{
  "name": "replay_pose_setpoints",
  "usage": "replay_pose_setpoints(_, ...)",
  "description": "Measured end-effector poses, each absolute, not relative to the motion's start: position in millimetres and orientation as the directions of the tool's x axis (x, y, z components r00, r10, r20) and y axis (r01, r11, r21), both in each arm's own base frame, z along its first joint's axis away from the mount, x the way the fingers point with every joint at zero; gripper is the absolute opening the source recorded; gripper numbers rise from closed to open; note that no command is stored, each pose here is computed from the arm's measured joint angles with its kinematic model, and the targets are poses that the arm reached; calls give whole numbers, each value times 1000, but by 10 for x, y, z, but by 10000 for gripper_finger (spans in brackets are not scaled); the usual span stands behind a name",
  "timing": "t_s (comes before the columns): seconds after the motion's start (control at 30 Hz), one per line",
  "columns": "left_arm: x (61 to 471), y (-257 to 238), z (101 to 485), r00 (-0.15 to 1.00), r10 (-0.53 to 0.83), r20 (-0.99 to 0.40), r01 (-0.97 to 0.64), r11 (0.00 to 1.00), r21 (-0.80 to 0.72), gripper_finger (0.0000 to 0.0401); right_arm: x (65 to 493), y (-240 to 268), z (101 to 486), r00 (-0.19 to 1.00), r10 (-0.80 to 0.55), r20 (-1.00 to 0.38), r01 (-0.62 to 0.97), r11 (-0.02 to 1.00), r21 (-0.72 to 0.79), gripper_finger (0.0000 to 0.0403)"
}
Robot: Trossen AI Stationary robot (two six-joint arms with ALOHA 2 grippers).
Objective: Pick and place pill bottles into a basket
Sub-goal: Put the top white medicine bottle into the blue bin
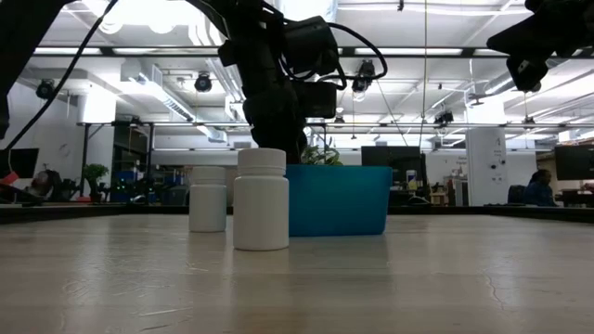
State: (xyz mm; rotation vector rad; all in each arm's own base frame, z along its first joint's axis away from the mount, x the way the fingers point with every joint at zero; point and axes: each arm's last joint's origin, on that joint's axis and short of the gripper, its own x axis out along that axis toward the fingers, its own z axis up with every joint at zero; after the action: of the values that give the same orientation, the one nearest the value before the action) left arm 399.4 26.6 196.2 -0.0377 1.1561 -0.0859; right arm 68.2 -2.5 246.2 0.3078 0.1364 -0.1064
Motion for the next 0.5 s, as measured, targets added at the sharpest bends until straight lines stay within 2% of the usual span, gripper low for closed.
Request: replay_pose_setpoints(0.5, 4020, 276, 2067, 414, -85, -906, 48, 996, -71, 219, 683, -25, 2468, 986, -84, -144, 124, 947, 295, 8)
